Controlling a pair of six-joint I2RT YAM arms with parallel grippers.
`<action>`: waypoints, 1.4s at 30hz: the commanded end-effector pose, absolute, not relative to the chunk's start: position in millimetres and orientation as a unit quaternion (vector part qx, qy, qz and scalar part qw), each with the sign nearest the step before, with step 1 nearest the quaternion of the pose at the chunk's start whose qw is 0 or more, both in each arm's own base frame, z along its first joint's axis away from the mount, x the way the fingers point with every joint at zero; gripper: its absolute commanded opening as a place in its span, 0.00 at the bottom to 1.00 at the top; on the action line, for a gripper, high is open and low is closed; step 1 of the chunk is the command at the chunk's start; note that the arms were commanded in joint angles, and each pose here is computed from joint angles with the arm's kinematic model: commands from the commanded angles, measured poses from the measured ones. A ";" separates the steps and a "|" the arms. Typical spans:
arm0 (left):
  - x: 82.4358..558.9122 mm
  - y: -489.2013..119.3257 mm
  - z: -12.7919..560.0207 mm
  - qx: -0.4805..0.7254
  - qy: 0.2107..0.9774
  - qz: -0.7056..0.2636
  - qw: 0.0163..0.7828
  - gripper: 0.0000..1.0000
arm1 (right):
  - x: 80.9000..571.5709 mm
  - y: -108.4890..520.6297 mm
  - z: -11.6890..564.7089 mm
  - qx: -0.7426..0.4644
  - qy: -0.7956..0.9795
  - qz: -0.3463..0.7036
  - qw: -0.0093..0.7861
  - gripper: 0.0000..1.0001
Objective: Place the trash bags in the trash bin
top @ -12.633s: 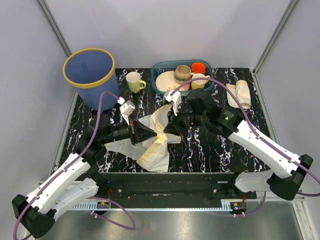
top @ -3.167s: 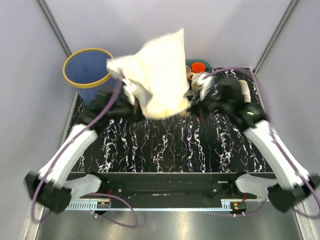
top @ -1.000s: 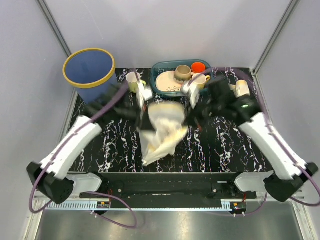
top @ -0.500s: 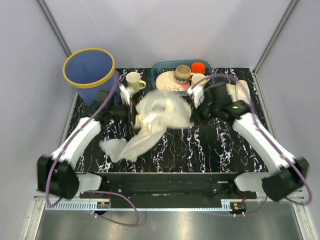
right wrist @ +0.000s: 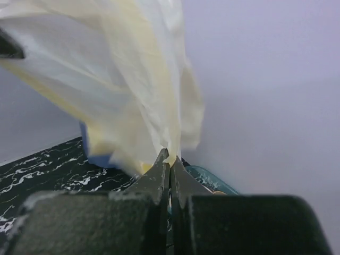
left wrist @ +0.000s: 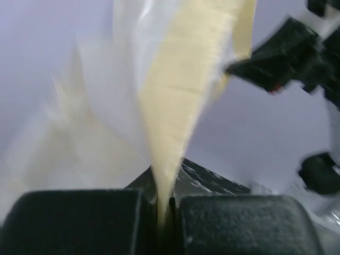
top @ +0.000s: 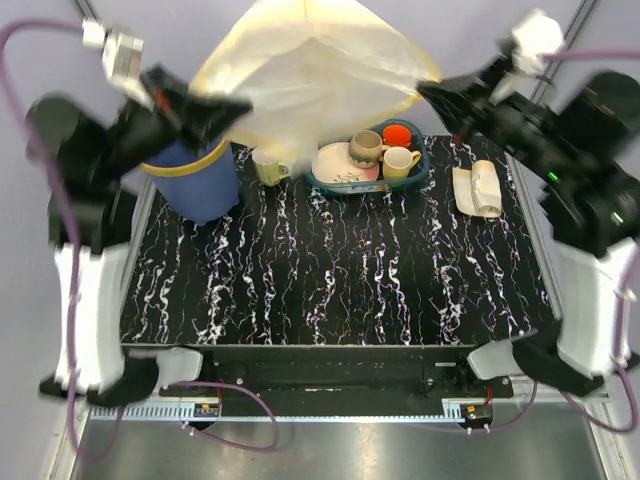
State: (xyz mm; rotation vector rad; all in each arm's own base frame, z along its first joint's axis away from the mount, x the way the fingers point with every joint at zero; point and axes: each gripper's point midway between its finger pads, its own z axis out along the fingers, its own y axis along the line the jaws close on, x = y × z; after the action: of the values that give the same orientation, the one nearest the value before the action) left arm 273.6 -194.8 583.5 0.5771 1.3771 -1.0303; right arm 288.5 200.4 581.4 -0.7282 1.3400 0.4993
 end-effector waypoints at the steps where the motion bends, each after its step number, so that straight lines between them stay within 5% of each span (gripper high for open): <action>1: 250.7 -222.1 484.8 0.211 0.662 -0.531 0.485 0.00 | 309.1 206.0 447.3 -0.324 0.725 0.223 0.565 0.00; 2: 267.5 -224.4 363.6 0.145 0.769 -0.502 0.368 0.00 | 310.0 207.6 390.8 -0.353 0.755 0.211 0.510 0.00; 3: 255.2 -230.4 304.4 0.148 0.804 -0.492 0.298 0.00 | 294.6 206.5 291.5 -0.366 0.810 0.220 0.402 0.00; 5: 216.8 -217.3 187.0 0.171 0.879 -0.414 0.165 0.00 | 257.9 211.3 222.5 -0.412 0.829 0.221 0.306 0.00; 7: 177.7 -215.0 154.4 0.231 0.883 -0.395 0.101 0.00 | 202.5 204.1 173.0 -0.483 0.821 0.221 0.208 0.00; 10: 170.9 -224.6 201.7 0.295 0.844 -0.423 0.147 0.00 | 156.9 213.8 199.1 -0.529 0.778 0.279 0.192 0.00; 14: 138.7 -252.2 346.9 0.383 0.695 -0.573 0.206 0.00 | 129.9 239.1 304.0 -0.542 0.701 0.382 0.262 0.00; 17: 135.2 -255.6 479.3 0.432 0.586 -0.626 0.279 0.00 | 158.6 256.4 421.9 -0.519 0.655 0.379 0.397 0.00; 18: 145.6 -245.5 518.2 0.359 0.614 -0.652 0.261 0.00 | 187.1 252.5 487.8 -0.492 0.623 0.336 0.506 0.00; 19: 162.5 -239.4 579.9 0.396 0.533 -0.632 0.401 0.00 | 199.1 247.1 519.5 -0.472 0.605 0.319 0.556 0.00; 21: 188.4 -203.3 629.6 0.318 0.495 -0.615 0.525 0.00 | 235.3 224.9 584.8 -0.400 0.565 0.254 0.675 0.00; 23: 238.7 -189.9 617.5 0.219 0.532 -0.572 0.585 0.00 | 260.2 215.5 585.7 -0.360 0.568 0.213 0.709 0.00; 24: 263.5 -200.3 579.1 0.210 0.577 -0.531 0.583 0.00 | 286.1 217.9 542.4 -0.349 0.599 0.186 0.696 0.00; 26: 278.1 -223.8 457.6 0.196 0.694 -0.538 0.436 0.00 | 292.7 224.6 474.4 -0.400 0.647 0.172 0.626 0.00; 29: 218.4 -241.1 404.1 0.292 0.687 -0.555 0.366 0.00 | 247.9 243.7 410.8 -0.481 0.654 0.251 0.527 0.00; 33: 153.4 -242.0 469.0 0.417 0.568 -0.480 0.522 0.00 | 204.1 243.7 476.0 -0.466 0.590 0.280 0.597 0.00; 36: 177.1 -223.9 537.2 0.366 0.548 -0.411 0.630 0.00 | 225.7 234.9 538.6 -0.422 0.556 0.236 0.677 0.00; 40: 213.8 -229.5 487.4 0.339 0.609 -0.387 0.604 0.00 | 282.4 217.8 506.1 -0.395 0.588 0.107 0.698 0.00; 42: 192.6 -239.2 476.2 0.429 0.537 -0.385 0.616 0.00 | 268.8 225.8 479.0 -0.437 0.556 0.123 0.696 0.00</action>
State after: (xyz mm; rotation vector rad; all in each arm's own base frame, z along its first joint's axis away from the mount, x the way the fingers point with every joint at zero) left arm 197.5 -235.2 511.5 0.8042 1.3519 -0.9899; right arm 255.6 237.6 498.1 -0.9630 1.3218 0.4275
